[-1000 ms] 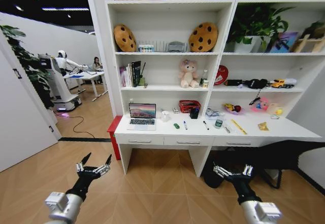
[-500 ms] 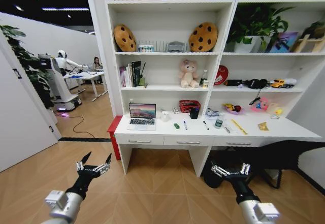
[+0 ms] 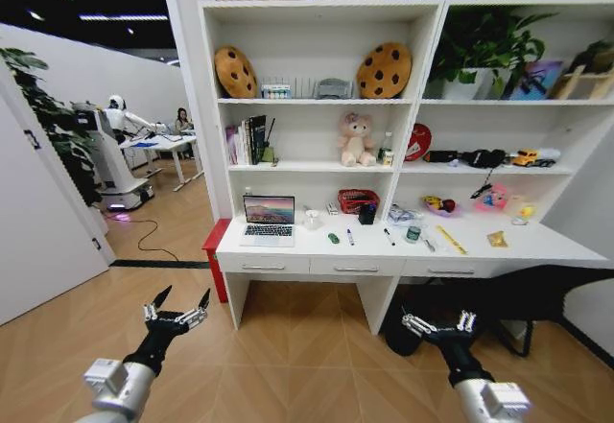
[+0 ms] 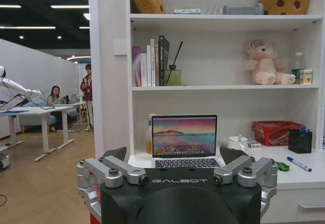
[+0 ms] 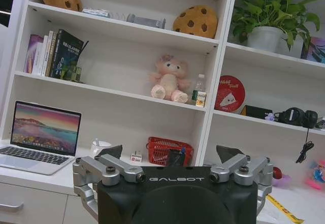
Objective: Organize the objects on the table.
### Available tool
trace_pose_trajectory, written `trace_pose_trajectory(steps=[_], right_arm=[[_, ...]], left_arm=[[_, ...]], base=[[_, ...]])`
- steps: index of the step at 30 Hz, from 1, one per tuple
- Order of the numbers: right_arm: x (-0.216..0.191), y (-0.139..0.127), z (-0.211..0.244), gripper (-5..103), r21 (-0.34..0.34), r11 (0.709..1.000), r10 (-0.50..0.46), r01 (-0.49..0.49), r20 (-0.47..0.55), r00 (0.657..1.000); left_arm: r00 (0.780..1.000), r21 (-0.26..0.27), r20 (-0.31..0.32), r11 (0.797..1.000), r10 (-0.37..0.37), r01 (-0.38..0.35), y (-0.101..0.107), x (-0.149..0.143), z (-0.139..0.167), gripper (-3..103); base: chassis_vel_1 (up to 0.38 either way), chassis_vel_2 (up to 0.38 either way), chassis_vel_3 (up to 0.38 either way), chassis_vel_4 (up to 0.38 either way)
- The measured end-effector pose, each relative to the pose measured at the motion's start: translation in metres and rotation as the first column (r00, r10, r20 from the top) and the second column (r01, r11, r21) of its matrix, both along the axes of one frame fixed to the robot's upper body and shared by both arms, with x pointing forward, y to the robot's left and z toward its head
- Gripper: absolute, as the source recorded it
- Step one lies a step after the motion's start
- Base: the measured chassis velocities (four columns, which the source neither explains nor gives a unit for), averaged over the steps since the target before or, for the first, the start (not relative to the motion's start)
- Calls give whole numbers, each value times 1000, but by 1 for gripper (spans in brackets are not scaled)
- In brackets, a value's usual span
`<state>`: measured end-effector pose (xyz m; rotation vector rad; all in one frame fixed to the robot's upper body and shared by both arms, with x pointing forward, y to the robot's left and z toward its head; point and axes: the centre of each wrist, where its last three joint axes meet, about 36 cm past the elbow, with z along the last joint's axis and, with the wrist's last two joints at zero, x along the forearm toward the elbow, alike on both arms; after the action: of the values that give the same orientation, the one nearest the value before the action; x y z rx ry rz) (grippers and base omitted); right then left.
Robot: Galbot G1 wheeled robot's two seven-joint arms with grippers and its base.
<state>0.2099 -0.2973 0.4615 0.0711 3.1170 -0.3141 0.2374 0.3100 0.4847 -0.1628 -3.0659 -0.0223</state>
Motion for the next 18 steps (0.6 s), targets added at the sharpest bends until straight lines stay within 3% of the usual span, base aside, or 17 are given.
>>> trace_pose_trajectory(steps=[18], right_arm=[[-1, 0, -2, 100, 0, 1000, 5, -5, 4, 1000]], left_arm=[[1000, -1, 2, 1000, -7, 7, 0, -1, 0, 100]], base=[[-195, 195, 201, -201]])
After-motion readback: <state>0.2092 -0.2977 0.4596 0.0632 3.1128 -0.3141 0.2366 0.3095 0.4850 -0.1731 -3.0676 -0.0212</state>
